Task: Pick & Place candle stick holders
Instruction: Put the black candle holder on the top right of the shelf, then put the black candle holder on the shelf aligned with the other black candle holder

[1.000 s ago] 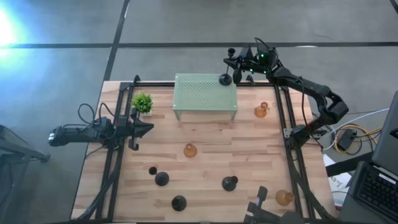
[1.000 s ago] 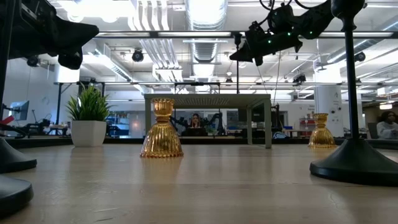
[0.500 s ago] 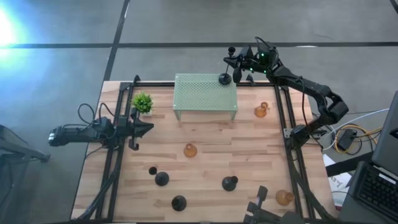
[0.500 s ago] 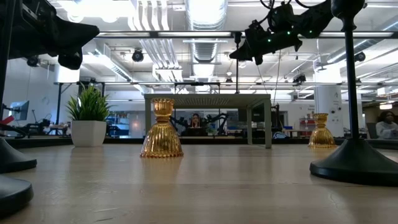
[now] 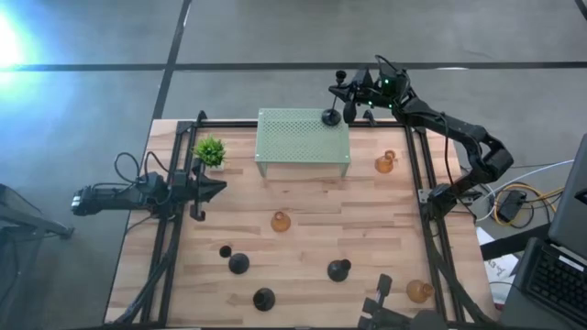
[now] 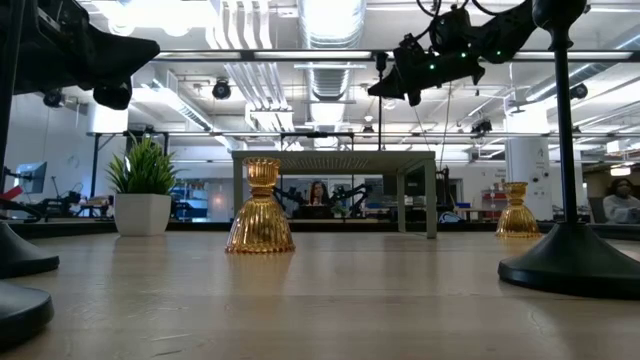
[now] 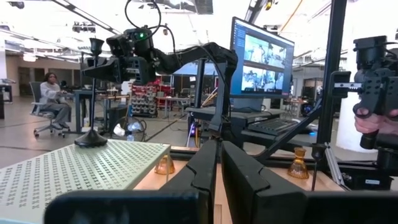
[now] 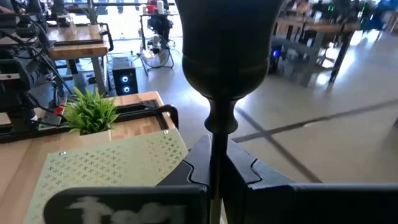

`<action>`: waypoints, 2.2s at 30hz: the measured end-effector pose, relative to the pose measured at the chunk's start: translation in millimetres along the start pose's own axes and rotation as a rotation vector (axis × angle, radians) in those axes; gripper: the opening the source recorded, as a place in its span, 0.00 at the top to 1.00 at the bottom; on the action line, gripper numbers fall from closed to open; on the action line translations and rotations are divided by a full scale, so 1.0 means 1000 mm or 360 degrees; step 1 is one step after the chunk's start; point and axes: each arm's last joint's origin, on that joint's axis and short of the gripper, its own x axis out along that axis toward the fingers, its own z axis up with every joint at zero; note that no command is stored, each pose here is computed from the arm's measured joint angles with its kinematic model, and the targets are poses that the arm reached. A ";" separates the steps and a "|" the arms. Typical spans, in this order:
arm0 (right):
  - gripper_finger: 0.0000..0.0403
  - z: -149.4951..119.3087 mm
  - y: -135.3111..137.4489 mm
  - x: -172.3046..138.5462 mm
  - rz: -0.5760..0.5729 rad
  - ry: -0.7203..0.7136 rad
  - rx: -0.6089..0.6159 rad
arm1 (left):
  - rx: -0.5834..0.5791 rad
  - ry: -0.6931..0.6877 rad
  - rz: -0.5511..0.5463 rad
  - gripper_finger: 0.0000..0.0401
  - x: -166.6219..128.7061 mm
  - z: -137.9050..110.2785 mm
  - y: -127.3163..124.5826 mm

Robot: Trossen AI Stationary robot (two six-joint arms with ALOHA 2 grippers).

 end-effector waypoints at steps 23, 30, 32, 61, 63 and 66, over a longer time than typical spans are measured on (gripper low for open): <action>0.97 0.003 -0.007 0.013 0.0012 0.0122 0.0096 | -0.0097 0.0045 0.0008 0.93 0.000 -0.003 0.000; 0.81 -0.008 -0.007 0.014 0.0015 0.0255 0.0139 | -0.0098 0.0046 0.0007 0.93 0.000 -0.003 0.000; 0.75 -0.006 -0.008 0.011 0.0010 0.0257 0.0119 | -0.0099 0.0046 0.0007 0.93 0.000 -0.003 0.000; 0.52 0.034 0.017 -0.080 -0.0047 0.0447 -0.0021 | -0.0100 0.0053 0.0006 0.93 0.000 -0.003 0.000; 0.53 0.036 0.024 -0.091 -0.0034 0.0469 -0.0009 | -0.0100 0.0052 0.0007 0.93 0.000 -0.003 0.000; 0.54 0.036 0.036 -0.105 -0.0001 0.0511 0.0003 | -0.0100 0.0052 0.0007 0.93 0.000 -0.003 0.000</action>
